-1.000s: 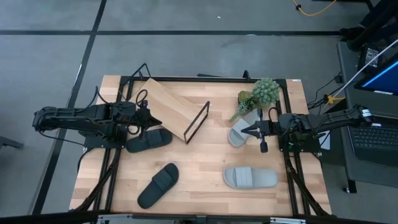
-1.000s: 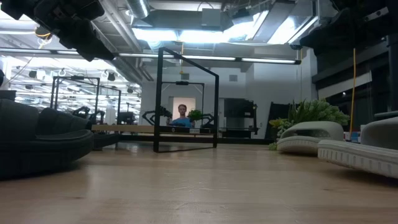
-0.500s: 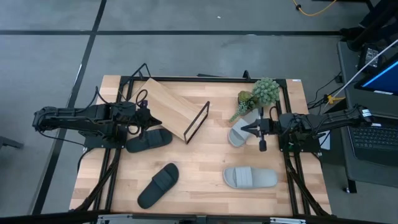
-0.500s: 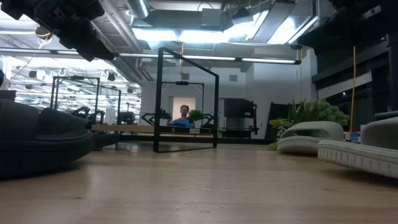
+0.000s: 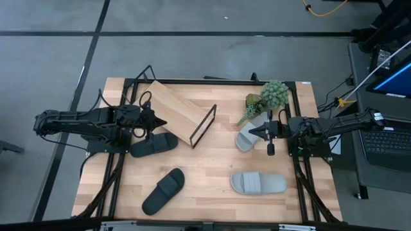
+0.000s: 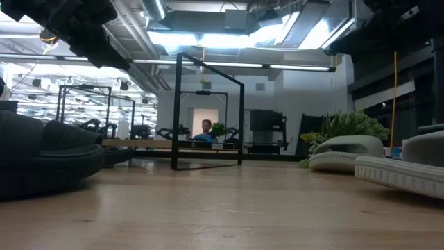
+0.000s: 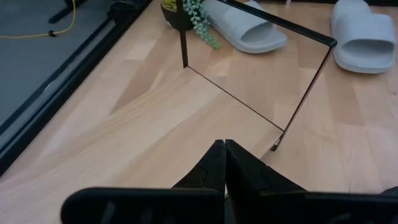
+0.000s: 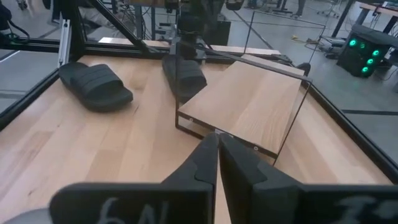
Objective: Pick and place slides into the shelf
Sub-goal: Put the top black slipper on the shelf
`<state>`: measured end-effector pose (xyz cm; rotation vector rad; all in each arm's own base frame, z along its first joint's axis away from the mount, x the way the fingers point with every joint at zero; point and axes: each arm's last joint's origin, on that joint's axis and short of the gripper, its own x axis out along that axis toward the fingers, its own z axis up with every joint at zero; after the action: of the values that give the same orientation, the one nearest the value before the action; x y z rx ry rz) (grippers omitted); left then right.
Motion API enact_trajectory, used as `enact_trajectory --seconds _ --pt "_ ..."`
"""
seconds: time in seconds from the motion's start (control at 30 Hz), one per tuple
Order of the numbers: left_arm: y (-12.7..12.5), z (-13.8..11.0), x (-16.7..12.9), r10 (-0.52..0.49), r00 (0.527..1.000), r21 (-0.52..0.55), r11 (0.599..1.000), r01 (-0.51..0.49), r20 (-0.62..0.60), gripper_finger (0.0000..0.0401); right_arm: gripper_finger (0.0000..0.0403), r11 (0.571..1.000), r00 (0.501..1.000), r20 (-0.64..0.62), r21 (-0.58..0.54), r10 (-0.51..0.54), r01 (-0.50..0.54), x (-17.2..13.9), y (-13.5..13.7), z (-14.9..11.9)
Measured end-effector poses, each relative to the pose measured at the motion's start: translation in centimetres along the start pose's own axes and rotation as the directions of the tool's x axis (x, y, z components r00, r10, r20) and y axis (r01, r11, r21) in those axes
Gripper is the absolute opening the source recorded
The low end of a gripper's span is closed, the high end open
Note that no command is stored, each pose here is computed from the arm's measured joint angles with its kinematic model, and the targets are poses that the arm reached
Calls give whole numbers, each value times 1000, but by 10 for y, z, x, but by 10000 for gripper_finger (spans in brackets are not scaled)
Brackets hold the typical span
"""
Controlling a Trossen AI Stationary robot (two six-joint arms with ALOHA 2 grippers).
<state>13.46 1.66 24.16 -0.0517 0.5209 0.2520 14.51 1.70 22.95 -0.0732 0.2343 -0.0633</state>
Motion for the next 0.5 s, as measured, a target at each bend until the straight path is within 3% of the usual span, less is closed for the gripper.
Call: enact_trajectory --seconds 0.2,0.5 --pt "0 0 0 0 1000 -2 1000 0 0 0 35 1000 1000 2 25 -11 11 0 0 0" --pt "0 0 0 0 1000 0 1000 0 0 7 122 998 999 7 29 -52 52 0 -2 1"
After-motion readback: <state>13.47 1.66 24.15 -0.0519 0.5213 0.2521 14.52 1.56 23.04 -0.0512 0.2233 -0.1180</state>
